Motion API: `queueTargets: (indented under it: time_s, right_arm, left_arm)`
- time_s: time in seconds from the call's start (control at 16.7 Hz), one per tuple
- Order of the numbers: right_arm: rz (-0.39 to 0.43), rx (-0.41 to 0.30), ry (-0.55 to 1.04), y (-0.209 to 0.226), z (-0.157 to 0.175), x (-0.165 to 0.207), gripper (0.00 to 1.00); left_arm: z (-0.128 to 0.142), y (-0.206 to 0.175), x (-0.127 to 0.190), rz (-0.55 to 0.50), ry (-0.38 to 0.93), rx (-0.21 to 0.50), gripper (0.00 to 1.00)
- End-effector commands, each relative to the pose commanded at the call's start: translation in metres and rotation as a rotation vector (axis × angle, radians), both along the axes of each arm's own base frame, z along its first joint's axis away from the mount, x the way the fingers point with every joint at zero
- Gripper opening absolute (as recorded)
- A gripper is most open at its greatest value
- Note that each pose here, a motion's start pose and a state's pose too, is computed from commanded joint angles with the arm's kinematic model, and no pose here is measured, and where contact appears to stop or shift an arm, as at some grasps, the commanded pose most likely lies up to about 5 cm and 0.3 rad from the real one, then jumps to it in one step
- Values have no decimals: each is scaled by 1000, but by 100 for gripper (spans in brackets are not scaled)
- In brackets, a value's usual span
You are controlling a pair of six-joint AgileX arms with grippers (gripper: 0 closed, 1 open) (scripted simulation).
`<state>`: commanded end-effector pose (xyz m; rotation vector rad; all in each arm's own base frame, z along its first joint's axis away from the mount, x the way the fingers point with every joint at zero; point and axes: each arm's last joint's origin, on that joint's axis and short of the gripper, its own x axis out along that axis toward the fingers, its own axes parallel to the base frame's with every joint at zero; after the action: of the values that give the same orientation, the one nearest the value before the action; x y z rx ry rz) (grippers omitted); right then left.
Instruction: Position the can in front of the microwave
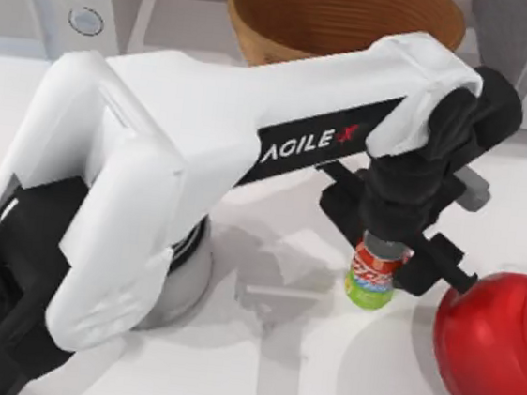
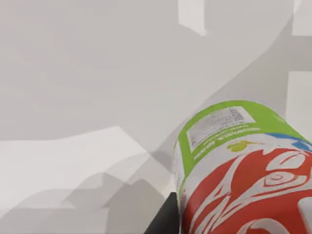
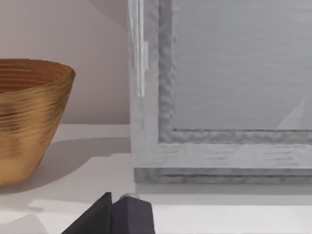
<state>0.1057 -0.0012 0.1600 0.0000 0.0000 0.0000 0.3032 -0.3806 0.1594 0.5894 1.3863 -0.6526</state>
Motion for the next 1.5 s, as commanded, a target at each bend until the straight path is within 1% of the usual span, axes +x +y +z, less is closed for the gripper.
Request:
queueTargets:
  time_s: [0.24,0.3,0.48,0.6,0.66,0.84,0.96,1.2,1.5]
  right_arm:
    - [0,0,0,0,0,0,100]
    - [0,0,0,0,0,0,100]
    - [0,0,0,0,0,0,100]
    - [0,0,0,0,0,0,100]
    - [0,0,0,0,0,0,100]
    - [0,0,0,0,0,0,100]
    - [0,0,0,0,0,0,100]
    - [0,0,0,0,0,0,100]
    - [0,0,0,0,0,0,100]
  left_arm:
    - [4,5,6,7,-11,-3,0]
    - [10,9,13,16,-33,-16,0]
    - [39,16,33,37,-137,-92,0]
    - [47,18,39,41,-166,-109,0]
    - [45,17,39,37,-157,-97,0]
    - [32,13,29,26,-78,-29,0]
    - [30,10,19,24,-30,-1,0]
    - [40,1,1,1,0,-1,0]
    - [38,2,3,4,2,4,0]
